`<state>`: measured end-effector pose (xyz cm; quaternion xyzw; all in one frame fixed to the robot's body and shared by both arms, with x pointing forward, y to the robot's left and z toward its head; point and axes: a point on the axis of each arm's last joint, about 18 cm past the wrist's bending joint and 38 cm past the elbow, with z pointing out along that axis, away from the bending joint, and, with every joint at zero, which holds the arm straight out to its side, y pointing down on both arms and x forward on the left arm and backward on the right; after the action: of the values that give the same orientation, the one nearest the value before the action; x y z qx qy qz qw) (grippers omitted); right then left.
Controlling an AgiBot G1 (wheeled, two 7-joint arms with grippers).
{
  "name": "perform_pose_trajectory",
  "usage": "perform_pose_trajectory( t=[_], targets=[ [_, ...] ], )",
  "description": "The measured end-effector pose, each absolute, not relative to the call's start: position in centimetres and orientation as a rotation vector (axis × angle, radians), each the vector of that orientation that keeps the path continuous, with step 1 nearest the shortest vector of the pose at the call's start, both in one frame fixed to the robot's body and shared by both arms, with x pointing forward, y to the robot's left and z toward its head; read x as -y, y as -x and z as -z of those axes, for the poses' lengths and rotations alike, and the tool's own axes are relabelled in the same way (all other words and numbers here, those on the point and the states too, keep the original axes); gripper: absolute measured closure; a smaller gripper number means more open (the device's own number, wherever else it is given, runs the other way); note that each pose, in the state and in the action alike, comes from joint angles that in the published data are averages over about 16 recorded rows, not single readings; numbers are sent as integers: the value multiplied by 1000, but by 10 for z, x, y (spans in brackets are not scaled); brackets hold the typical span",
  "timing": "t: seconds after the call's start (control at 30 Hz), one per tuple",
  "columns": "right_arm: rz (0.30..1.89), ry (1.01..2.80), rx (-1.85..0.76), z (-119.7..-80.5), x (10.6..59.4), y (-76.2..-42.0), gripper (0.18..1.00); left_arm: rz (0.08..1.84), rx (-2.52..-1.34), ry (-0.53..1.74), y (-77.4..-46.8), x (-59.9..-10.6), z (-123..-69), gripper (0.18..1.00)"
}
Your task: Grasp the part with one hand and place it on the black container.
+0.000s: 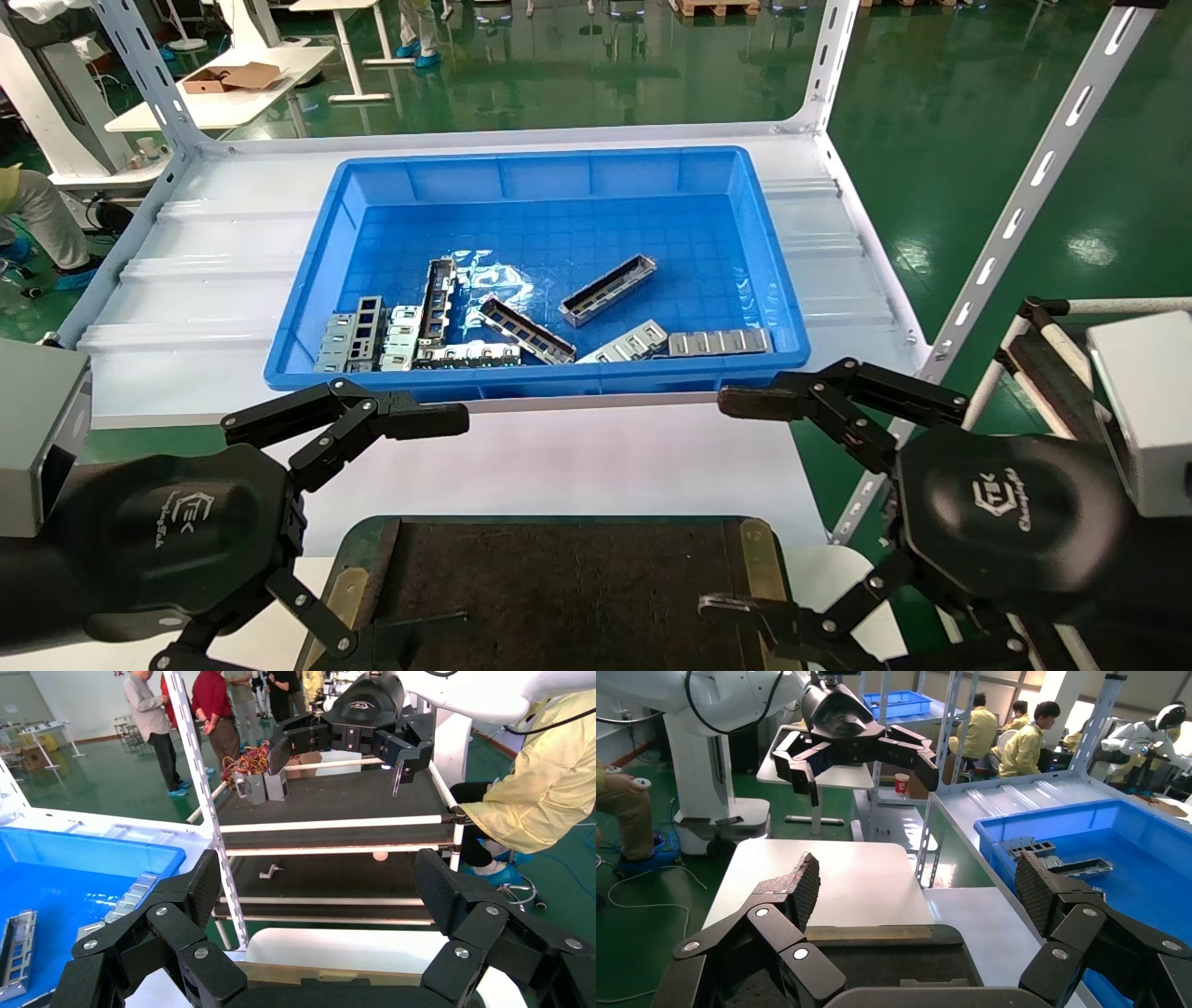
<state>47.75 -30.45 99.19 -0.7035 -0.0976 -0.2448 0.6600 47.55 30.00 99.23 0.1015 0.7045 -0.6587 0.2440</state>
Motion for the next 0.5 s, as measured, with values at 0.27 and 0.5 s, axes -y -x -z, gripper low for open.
perform_pose_trajectory(
  t=[0.27, 0.5],
  targets=[
    [554, 1592, 221, -992, 305, -478, 178, 1799, -1924, -277, -475, -300, -992, 184],
    [554, 1592, 221, -992, 305, -478, 178, 1799, -1924, -277, -475, -300, -992, 184]
  ],
)
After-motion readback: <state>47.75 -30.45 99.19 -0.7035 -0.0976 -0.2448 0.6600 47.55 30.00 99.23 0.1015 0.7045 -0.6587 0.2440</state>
